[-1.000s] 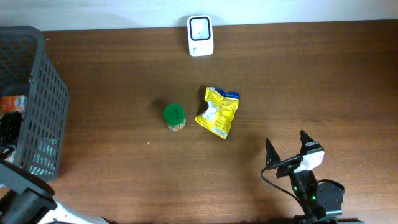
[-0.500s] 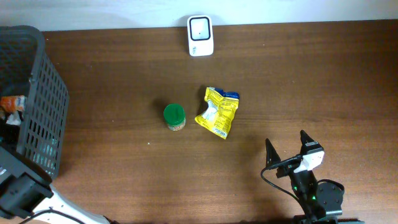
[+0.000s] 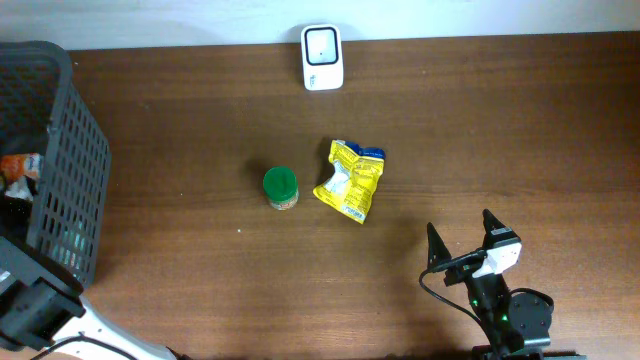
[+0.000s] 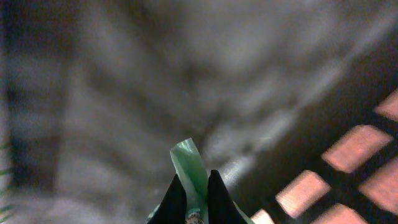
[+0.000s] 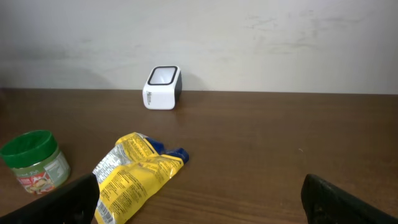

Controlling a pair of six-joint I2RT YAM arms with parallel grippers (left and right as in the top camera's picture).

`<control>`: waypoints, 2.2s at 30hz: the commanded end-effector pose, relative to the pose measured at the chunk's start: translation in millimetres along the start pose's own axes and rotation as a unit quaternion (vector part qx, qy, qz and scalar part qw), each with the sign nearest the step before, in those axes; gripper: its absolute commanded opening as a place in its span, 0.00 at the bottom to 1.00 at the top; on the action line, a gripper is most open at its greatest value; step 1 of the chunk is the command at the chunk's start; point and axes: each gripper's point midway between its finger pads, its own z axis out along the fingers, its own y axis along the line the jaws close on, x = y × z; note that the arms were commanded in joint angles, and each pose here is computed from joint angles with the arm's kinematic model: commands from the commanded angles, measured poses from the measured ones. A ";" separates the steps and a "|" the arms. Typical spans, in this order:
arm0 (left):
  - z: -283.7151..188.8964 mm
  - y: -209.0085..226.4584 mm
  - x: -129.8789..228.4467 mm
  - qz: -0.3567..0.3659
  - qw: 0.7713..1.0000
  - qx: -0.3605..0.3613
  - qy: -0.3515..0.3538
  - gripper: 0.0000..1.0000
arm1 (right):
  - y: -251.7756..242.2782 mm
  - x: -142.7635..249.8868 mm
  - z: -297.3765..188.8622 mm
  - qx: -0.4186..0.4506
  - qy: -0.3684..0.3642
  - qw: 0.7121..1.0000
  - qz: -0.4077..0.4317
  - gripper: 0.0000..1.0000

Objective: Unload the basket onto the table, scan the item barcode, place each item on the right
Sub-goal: 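Reach the left gripper into the basket and grasp the mint-green packet, then place the mint-green packet on the table left of the jar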

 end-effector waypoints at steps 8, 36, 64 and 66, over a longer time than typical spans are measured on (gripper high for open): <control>-290.5 -43.8 -56.6 -0.036 0.926 -0.003 -0.376 0.00 | 2.4 3.5 0.2 -0.006 0.005 1.000 0.004 0.98; -30.0 -268.0 161.7 0.243 0.967 0.034 -0.074 0.00 | 2.4 3.5 0.2 -0.006 0.005 1.000 0.004 0.98; -199.7 -332.6 104.2 0.211 0.902 0.166 -0.338 0.99 | 2.4 3.5 0.2 -0.006 0.005 1.000 0.004 0.98; -252.5 -317.5 88.3 0.224 0.883 0.152 -0.383 0.99 | 2.4 3.5 0.2 -0.006 0.005 1.000 0.004 0.98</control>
